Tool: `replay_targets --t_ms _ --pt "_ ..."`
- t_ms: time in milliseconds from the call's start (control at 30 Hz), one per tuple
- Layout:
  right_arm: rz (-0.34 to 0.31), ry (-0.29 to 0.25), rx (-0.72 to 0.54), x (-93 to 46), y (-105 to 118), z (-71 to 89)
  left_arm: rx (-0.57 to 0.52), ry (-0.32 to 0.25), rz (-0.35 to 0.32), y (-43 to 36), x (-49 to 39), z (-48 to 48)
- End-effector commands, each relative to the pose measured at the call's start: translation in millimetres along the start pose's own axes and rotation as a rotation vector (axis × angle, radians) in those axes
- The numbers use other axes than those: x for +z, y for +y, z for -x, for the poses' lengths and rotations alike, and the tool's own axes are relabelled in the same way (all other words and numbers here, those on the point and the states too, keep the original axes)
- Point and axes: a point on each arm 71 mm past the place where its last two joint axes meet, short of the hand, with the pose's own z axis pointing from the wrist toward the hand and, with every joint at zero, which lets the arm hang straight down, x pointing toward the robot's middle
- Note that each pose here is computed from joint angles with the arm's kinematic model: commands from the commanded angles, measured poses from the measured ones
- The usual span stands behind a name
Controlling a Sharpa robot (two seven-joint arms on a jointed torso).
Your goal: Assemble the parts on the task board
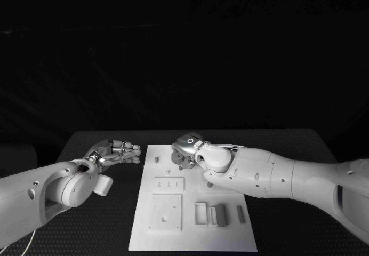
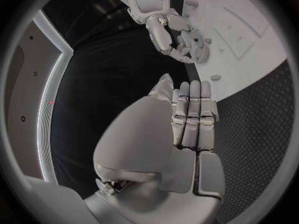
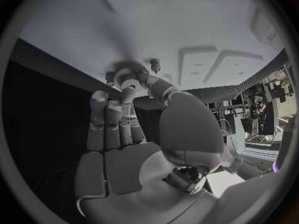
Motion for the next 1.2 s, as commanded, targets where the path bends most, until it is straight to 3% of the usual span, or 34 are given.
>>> replay_targets --t_ms 33,433,767,867,1200 --pt "0.004 0.001 0.022 -0.5 0.1 -1.1 0.001 0.013 -0.008 -1.5 0.8 -2.2" --pt "-0.005 -0.019 0.036 -2.1 -3.8 -0.6 0.001 0.010 -0.008 -1.4 0.8 -1.6" --pt "0.004 -0.071 0.092 -7.8 -5.7 3.4 0.001 0.010 -0.008 -1.4 0.5 -1.3" --pt "0.009 -0.051 0.122 -9.4 -7.2 2.1 0.001 0.009 -0.008 -1.3 0.4 -1.1" --pt "0.030 0.089 0.130 -8.4 -6.8 -8.5 0.001 0.008 -0.007 -1.4 0.3 -1.3"
